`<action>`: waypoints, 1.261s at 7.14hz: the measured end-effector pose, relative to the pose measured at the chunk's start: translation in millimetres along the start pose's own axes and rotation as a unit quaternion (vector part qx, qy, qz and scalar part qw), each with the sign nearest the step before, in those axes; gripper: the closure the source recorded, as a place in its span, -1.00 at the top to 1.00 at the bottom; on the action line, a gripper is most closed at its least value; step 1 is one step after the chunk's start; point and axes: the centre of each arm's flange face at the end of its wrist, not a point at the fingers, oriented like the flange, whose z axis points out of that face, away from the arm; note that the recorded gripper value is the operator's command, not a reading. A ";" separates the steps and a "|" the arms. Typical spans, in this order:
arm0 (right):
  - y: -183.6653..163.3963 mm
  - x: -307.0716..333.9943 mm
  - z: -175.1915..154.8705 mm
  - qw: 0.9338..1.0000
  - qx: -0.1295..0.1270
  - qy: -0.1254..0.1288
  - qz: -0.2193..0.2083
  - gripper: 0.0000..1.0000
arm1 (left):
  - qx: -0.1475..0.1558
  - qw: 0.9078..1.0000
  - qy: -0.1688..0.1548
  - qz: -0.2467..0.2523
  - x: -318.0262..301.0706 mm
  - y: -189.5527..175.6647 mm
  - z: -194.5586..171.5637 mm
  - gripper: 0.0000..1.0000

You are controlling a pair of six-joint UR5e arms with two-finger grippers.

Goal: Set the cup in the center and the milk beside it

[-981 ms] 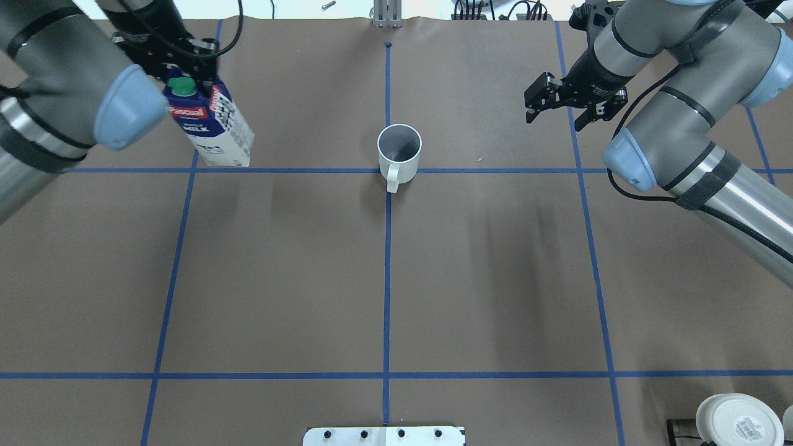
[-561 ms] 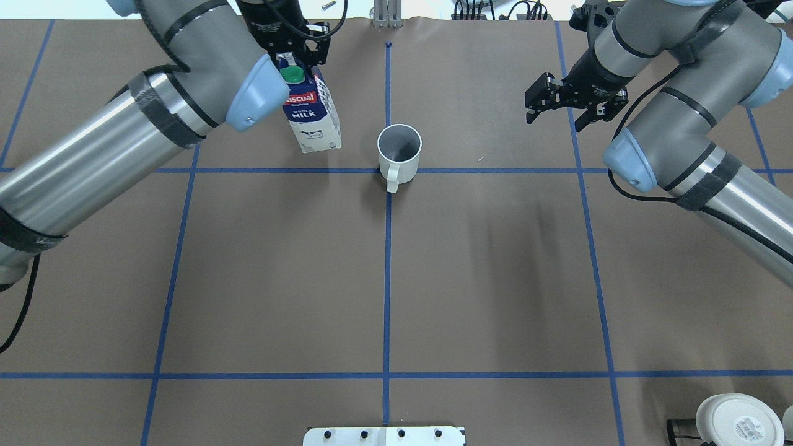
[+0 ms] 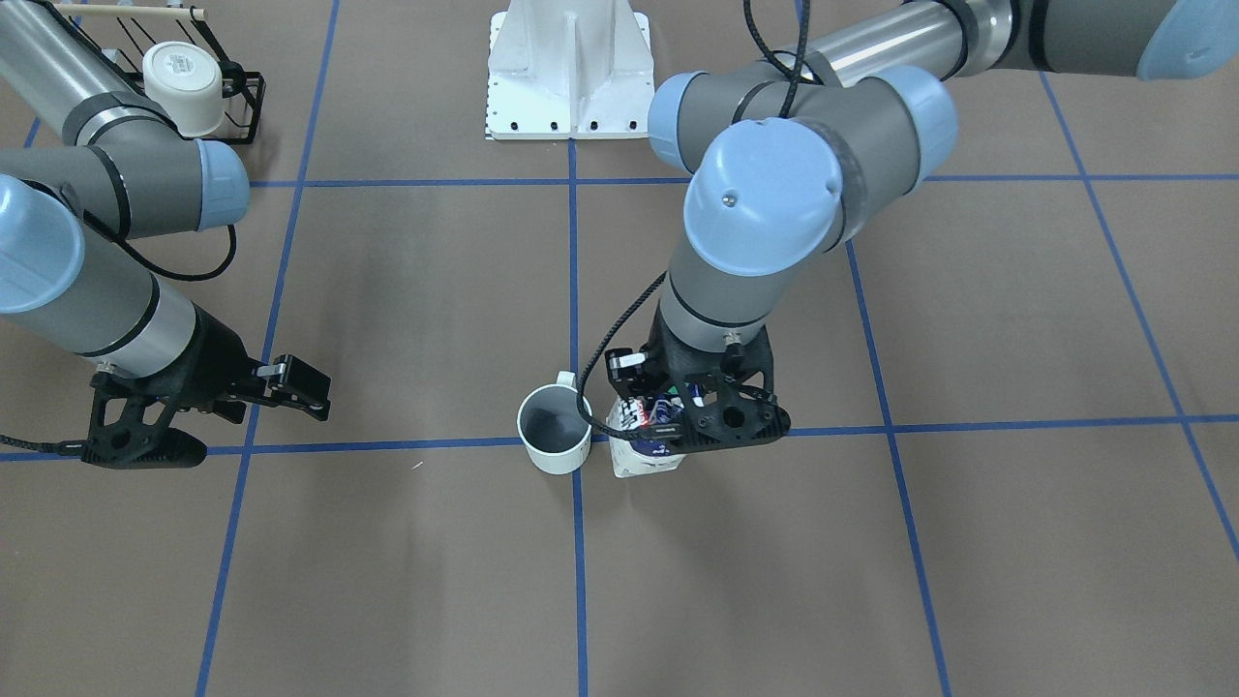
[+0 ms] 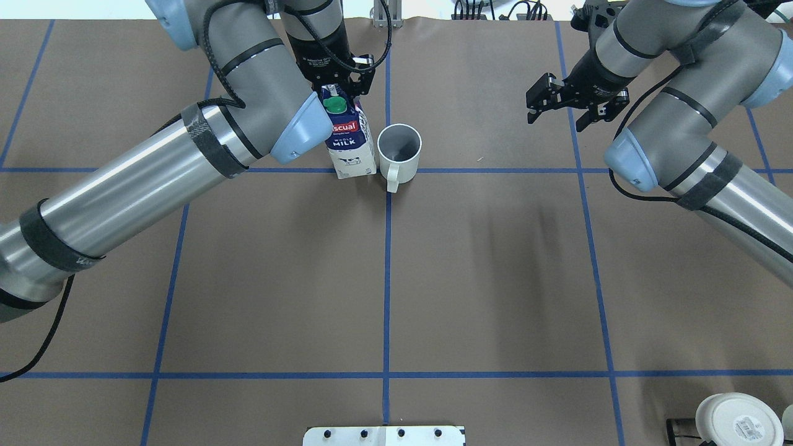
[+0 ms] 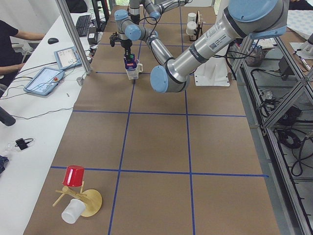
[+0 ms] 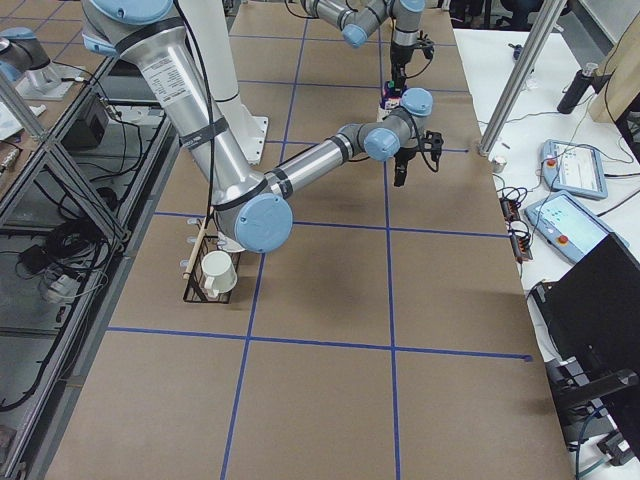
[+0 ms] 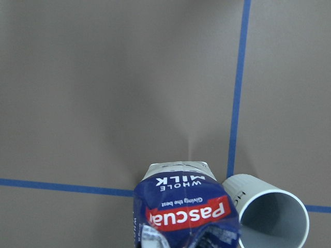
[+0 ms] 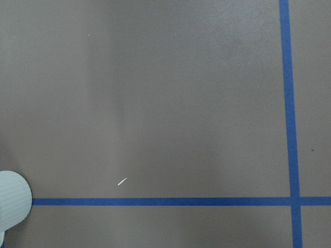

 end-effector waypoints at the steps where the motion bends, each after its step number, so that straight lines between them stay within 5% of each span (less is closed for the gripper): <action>1: 0.0 0.1 0.0 1.000 0.000 0.000 0.000 1.00 | -0.002 1.000 -0.001 0.002 3.2 4.5 4.3 -0.79; 2: 0.0 0.1 0.0 1.000 0.000 0.000 0.000 1.00 | -0.003 1.000 -0.002 0.001 3.9 6.3 6.7 -0.49; 3: 0.0 0.0 0.0 1.000 0.000 0.000 0.000 1.00 | -0.002 1.000 -0.003 -0.001 3.5 6.8 8.5 0.65; 4: -0.1 -0.4 -0.2 1.000 0.000 0.000 0.000 1.00 | 0.001 1.000 -0.006 -0.002 3.1 7.2 10.2 0.95; 7: -0.5 0.0 0.3 1.000 0.000 0.000 -0.001 1.00 | 0.022 1.000 -0.006 0.002 2.2 17.0 8.1 0.96; 9: 8.1 18.3 1.2 1.000 0.005 0.004 -0.005 1.00 | 0.044 0.999 0.012 0.008 -12.3 25.8 -29.7 0.96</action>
